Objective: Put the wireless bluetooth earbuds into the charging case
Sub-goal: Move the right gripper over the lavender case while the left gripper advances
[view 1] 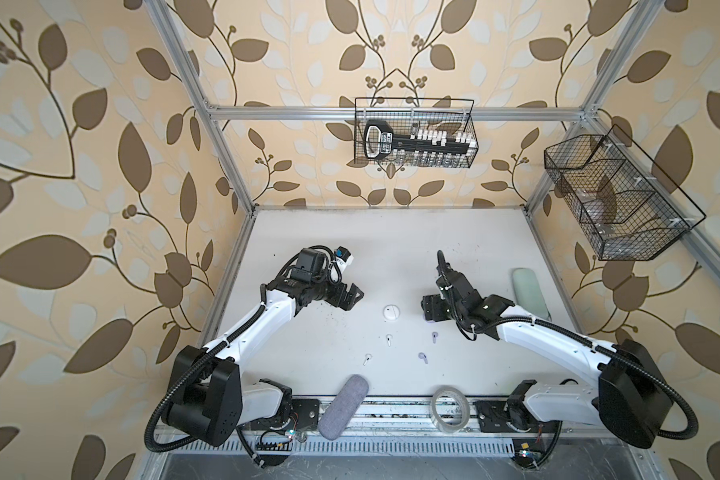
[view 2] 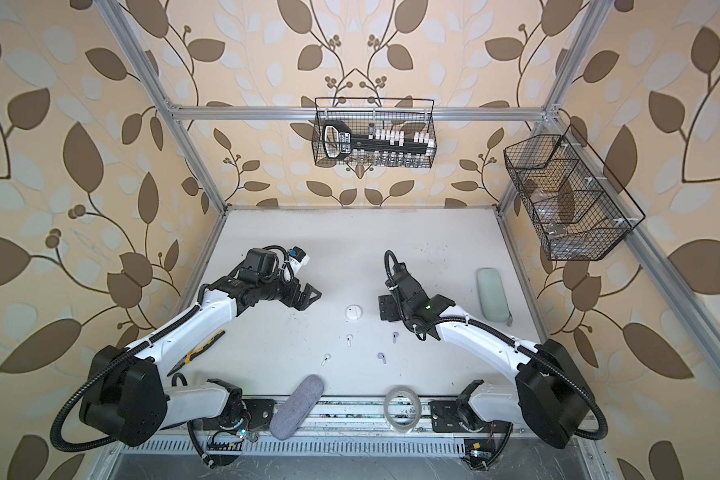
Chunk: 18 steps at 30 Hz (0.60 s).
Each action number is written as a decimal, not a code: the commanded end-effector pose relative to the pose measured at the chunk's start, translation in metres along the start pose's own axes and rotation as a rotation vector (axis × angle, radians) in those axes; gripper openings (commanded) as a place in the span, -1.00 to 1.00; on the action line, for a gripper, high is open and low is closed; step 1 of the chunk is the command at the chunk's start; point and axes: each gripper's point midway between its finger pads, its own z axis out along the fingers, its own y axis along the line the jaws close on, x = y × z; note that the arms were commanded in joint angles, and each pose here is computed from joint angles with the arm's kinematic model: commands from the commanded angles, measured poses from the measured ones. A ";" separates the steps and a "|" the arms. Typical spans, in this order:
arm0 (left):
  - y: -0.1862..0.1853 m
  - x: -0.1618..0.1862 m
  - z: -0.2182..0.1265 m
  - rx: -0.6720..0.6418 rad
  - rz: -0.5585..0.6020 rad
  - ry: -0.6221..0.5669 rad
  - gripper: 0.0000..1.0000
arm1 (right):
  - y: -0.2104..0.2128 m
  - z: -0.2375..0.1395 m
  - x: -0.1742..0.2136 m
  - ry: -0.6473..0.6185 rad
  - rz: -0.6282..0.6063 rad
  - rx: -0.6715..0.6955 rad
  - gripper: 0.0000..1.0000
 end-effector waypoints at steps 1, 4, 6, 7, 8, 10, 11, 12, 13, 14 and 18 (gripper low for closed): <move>0.002 -0.004 0.006 -0.003 0.036 -0.032 0.98 | -0.007 0.009 0.011 0.023 0.033 0.047 0.59; 0.000 -0.001 0.008 0.016 0.032 -0.032 0.98 | -0.005 0.015 0.014 0.037 0.046 0.051 0.50; -0.002 0.001 0.009 0.030 0.034 -0.030 0.98 | -0.006 0.019 0.018 0.050 0.048 0.062 0.45; -0.003 0.003 0.010 0.034 0.036 -0.027 0.98 | -0.006 0.020 0.018 0.054 0.050 0.067 0.43; -0.003 0.005 0.011 0.036 0.038 -0.023 0.98 | -0.007 0.023 0.021 0.064 0.050 0.075 0.40; -0.002 0.007 0.011 0.032 0.045 -0.021 0.98 | -0.007 0.027 0.027 0.083 0.053 0.077 0.38; -0.001 0.007 0.010 0.023 0.048 -0.022 0.98 | -0.006 0.029 0.030 0.094 0.049 0.074 0.39; 0.000 0.006 0.009 0.014 0.053 -0.026 0.98 | -0.004 0.031 0.032 0.097 0.048 0.074 0.39; 0.001 0.006 0.008 0.005 0.053 -0.027 0.98 | -0.004 0.032 0.034 0.100 0.046 0.079 0.39; 0.002 0.005 0.007 -0.001 0.055 -0.029 0.98 | -0.004 0.033 0.036 0.102 0.049 0.083 0.39; -0.001 0.007 0.005 0.006 0.056 -0.029 0.98 | -0.004 0.040 0.040 0.116 0.059 0.091 0.39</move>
